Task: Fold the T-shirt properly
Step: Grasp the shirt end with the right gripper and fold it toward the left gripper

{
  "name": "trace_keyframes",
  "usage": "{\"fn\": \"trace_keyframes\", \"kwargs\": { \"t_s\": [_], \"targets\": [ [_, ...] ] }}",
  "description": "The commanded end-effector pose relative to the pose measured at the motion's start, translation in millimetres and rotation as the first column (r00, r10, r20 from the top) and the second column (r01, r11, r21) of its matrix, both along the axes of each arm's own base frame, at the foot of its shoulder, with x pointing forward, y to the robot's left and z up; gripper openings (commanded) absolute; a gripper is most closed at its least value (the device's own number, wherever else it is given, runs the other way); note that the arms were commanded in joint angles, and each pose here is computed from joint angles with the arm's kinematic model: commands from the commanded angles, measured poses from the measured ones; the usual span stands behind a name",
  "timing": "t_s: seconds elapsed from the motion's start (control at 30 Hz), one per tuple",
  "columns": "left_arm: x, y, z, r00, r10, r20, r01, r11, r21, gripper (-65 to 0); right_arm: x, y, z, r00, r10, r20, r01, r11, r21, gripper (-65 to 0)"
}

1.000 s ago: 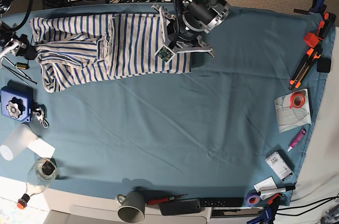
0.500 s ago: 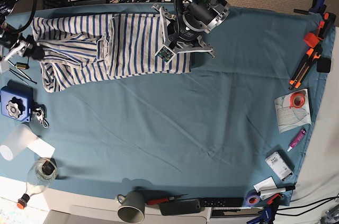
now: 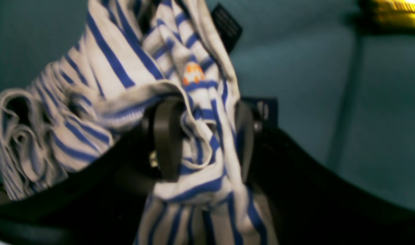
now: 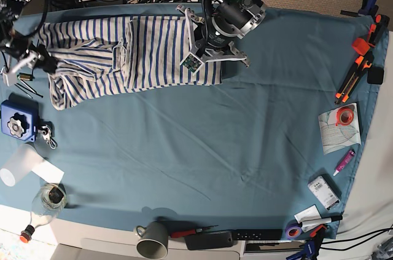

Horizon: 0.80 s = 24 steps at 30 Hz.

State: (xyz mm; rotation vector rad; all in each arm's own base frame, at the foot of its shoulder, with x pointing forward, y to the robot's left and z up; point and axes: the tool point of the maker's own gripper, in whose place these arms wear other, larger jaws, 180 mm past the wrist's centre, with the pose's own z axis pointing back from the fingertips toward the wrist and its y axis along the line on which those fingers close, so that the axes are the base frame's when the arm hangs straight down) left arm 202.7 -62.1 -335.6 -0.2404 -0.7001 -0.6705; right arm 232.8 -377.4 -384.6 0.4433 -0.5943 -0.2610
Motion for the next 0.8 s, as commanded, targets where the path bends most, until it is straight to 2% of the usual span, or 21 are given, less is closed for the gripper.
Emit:
{"fn": "trace_keyframes", "kwargs": {
  "t_s": [0.0, 0.1, 0.3, 0.33, 0.37, 0.43, 0.47, 0.6, 0.77],
  "targets": [
    [3, -5, 9, 1.0, -0.002, 0.026, 0.003, 1.0, -0.026, -65.0, -6, 5, -8, 0.998, 0.037, -0.06, -0.037, 0.999, -0.011, -38.8],
    [3, -5, 9, 1.0, -0.002, 0.026, 0.003, 1.0, -0.026, -65.0, 1, 14, -11, 0.994, 0.077, -0.072, -0.079, 0.997, -0.014, -38.9],
    [3, -5, 9, 1.0, -0.002, 0.027, 0.003, 1.0, -0.026, -65.0, -13, 30, -30, 0.967, 0.163, -0.194, -0.17, 0.985, -0.017, -39.1],
    [3, -5, 9, 1.0, -0.002, 0.028, 0.003, 1.0, -0.027, -65.0, -16, 32, -32, 0.961, 0.168, -0.218, -0.175, 0.985, -0.009, -40.7],
    [3, -5, 9, 1.0, -0.002, 0.028, 0.003, 1.0, -0.027, -65.0, -18, 33, -34, 0.958, 0.17, -0.229, -0.176, 0.984, -0.005, -45.4],
    [4, -5, 10, 0.999, -0.002, 0.032, 0.003, 1.0, -0.031, -65.0, -17, 33, -33, 0.959, 0.164, -0.231, -0.17, 0.986, -0.004, -58.9],
    [4, -5, 10, 0.999, -0.002, 0.034, 0.004, 0.999, -0.032, -65.0, -17, 33, -33, 0.96, 0.162, -0.227, -0.167, 0.986, -0.002, -65.0],
    [4, -6, 10, 0.999, -0.002, 0.035, 0.004, 0.999, -0.033, -65.0, -10, 39, -26, 0.969, 0.175, -0.175, -0.173, 0.985, 0.029, -65.0],
    [4, -6, 11, 0.999, -0.002, 0.038, 0.004, 0.999, -0.036, -65.0, 14, 54, 3, 0.981, 0.195, -0.023, -0.192, 0.978, 0.084, -65.0]
  ]
}}
